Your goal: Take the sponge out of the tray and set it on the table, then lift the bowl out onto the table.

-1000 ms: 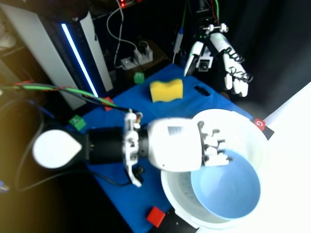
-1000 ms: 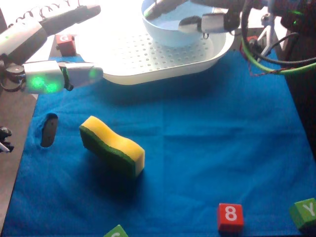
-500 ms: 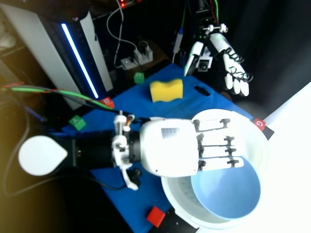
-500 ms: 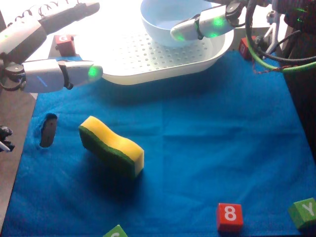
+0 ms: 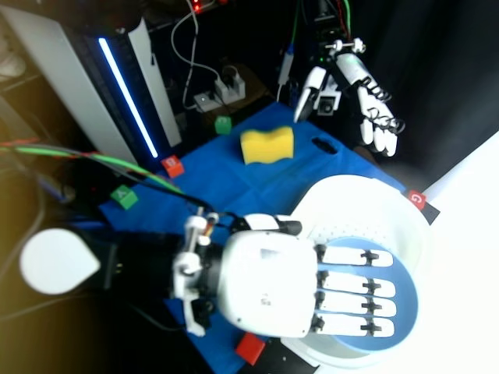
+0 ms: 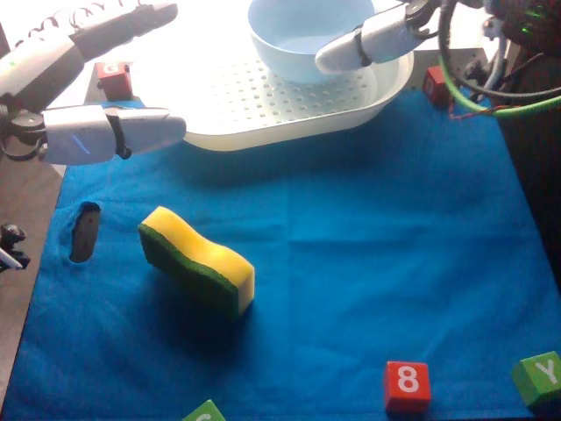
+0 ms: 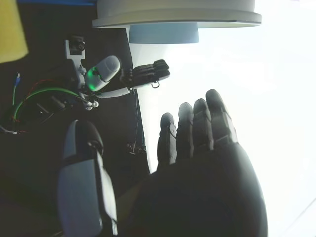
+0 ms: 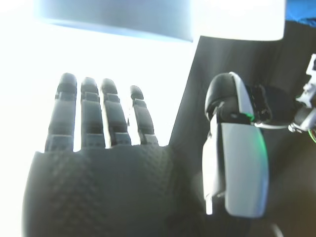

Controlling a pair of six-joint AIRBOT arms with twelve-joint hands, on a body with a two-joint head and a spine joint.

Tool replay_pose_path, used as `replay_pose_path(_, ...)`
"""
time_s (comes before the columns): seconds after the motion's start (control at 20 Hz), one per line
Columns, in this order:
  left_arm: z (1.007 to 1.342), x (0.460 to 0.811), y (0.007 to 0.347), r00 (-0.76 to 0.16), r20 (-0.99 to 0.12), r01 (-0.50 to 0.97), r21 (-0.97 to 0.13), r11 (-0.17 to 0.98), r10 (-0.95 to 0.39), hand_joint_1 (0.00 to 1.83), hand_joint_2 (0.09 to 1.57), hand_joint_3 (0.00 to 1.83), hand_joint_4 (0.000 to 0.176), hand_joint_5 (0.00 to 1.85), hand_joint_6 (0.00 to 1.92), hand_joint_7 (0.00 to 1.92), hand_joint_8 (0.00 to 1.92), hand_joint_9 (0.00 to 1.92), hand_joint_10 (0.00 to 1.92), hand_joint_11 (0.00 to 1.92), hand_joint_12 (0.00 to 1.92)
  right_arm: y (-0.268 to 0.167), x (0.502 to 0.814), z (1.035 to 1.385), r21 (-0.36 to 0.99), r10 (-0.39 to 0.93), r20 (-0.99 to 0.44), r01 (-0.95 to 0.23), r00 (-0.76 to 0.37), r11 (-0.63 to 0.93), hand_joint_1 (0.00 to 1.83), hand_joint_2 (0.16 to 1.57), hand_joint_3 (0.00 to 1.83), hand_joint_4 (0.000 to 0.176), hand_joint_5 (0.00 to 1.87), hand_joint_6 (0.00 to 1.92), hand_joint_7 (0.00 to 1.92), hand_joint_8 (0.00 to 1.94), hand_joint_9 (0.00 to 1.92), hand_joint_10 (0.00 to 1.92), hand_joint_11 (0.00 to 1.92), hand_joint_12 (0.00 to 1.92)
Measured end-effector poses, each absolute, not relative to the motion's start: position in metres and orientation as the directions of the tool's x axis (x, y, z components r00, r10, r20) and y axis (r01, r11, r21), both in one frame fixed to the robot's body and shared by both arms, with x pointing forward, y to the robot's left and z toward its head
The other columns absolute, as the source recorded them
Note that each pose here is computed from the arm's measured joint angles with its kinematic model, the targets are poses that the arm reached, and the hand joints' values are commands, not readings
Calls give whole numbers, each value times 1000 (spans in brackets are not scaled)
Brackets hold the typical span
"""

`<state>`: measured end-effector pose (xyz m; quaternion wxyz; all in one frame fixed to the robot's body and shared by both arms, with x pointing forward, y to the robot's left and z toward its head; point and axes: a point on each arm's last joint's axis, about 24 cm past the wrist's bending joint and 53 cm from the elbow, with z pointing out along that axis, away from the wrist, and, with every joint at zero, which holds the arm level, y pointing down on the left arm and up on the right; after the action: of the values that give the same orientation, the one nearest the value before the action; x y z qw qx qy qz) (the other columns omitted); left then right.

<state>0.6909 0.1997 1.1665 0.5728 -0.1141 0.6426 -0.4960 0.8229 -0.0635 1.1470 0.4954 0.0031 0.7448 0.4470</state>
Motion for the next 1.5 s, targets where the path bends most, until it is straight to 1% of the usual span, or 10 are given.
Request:
replay_pose_path(0.4,1166,690,197,-322,-617,424,-772,473,-718,600,983,4,93,195,0,175,0,109,0,0,426,-50,822,1120,613,371,-766,-424,-525,667,638,1108,4,53,217,0,193,2,193,3,0,471)
replay_pose_path(0.5,1166,690,197,-321,-613,423,-775,470,-722,589,977,0,104,204,2,175,1,112,1,0,468,-47,825,1114,609,367,-766,-413,-527,678,739,1133,7,17,261,12,216,8,200,5,10,453)
replay_pose_path(0.8,1165,692,197,-322,-610,420,-777,469,-724,604,984,0,113,197,1,163,1,109,2,0,414,-62,834,1109,571,347,-788,-394,-509,720,1027,1100,0,0,875,10,895,18,980,64,625,1003)
replay_pose_path(0.85,1165,692,197,-322,-610,421,-777,467,-724,610,990,3,106,198,2,162,1,106,1,0,411,-66,836,1110,571,351,-788,-387,-506,724,1098,1097,14,0,984,733,1150,54,1236,260,882,1365)
replay_pose_path(0.9,1165,692,197,-322,-610,422,-777,467,-724,621,998,6,95,196,1,168,3,112,3,0,408,-68,837,1110,573,355,-787,-381,-505,726,1115,1103,10,0,995,904,1143,1174,1268,1500,1212,1810)
replay_pose_path(0.95,1165,692,197,-322,-610,422,-777,467,-724,623,1001,6,93,195,0,168,3,111,2,0,409,-68,837,1109,578,359,-783,-378,-508,723,1151,1093,2,0,1031,875,1158,1779,1387,1837,1423,1899)
replay_pose_path(1.0,1165,691,197,-323,-611,422,-777,468,-723,621,1004,6,90,185,1,157,2,100,1,0,379,-67,836,1109,576,356,-783,-380,-509,724,1167,1075,0,0,1076,806,1243,1909,1460,1904,1502,1917)
replay_pose_path(1.3,1165,691,197,-323,-610,422,-777,467,-724,608,996,0,101,185,3,134,1,84,1,0,344,-66,836,1109,577,357,-783,-381,-509,723,1153,1104,0,0,1009,918,1146,1367,1215,1762,1233,1921)
replay_pose_path(1.4,1165,691,197,-323,-610,422,-777,466,-724,607,988,0,112,194,6,144,5,96,6,7,352,-67,837,1109,577,357,-783,-380,-509,723,1157,1101,0,0,1015,907,1104,1770,1237,1915,1284,1921)
replay_pose_path(1.5,1165,691,197,-323,-609,422,-778,466,-724,620,983,0,112,205,8,143,3,104,7,14,363,-67,837,1109,577,357,-783,-380,-509,723,1150,1112,1,0,991,946,1122,1563,1218,1891,1270,1921)
